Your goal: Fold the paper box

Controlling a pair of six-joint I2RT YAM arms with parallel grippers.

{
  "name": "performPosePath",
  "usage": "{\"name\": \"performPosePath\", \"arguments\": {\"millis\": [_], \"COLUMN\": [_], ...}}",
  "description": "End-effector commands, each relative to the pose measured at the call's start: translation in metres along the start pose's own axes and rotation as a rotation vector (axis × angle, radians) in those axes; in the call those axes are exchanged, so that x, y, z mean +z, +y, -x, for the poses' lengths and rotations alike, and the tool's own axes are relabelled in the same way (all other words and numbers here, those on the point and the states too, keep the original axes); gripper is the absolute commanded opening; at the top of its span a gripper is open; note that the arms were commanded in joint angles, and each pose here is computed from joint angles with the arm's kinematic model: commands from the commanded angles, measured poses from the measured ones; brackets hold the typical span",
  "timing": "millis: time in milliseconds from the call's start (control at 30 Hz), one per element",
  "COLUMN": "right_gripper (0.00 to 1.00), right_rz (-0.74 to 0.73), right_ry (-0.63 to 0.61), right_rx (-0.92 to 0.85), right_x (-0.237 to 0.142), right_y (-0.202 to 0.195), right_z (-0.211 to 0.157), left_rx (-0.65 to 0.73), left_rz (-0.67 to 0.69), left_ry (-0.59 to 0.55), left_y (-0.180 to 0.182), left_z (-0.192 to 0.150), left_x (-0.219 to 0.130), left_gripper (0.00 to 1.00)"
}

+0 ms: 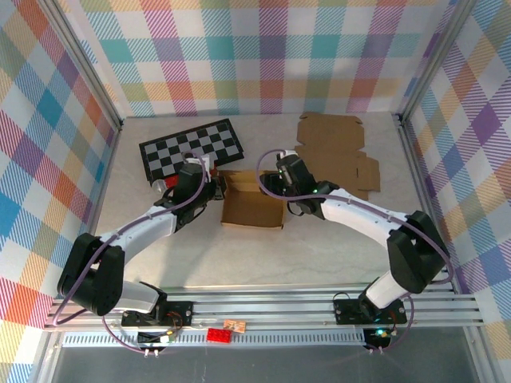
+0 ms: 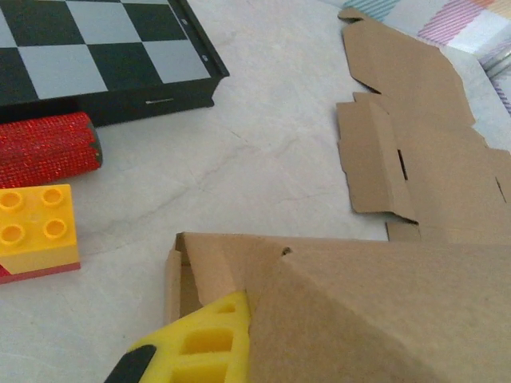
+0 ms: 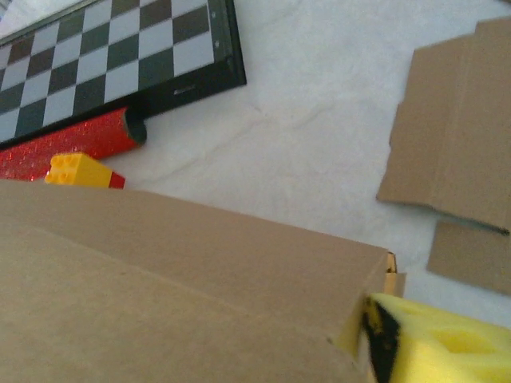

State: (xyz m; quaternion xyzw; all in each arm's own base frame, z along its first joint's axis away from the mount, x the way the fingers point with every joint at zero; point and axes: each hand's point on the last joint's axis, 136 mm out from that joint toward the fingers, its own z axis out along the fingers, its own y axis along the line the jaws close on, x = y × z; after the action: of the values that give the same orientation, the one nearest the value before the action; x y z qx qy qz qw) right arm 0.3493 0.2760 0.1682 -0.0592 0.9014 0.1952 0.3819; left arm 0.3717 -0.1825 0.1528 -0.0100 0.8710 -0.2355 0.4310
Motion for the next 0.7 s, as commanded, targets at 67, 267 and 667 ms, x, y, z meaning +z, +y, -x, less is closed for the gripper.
{"name": "performPosePath", "arguments": {"millis": [67,267,667], "right_gripper": [0.86,0.99,0.99], "right_rz": [0.07,0.199,0.148], "right_ry": [0.115,0.277,0.285], "right_rx": [0.006,0.057,0.256], "right_x": [-0.045,-0.082,-0.129], "right_y": [0.013,0.027,0.005], "right_z": [0.003,-0.002,0.03], "left_rx": [0.051,0.063,0.079], "left_rz": [-0.058,-0.047,-0.035], "left_ry": [-0.01,-0.01,-0.016], "left_y": [-0.019,-0.02,-0.024], "left_z": [0.007,0.007,0.015], "left_x": [-0.006,-0.004,-0.005], "left_gripper": [0.0,0.0,0.0]}}
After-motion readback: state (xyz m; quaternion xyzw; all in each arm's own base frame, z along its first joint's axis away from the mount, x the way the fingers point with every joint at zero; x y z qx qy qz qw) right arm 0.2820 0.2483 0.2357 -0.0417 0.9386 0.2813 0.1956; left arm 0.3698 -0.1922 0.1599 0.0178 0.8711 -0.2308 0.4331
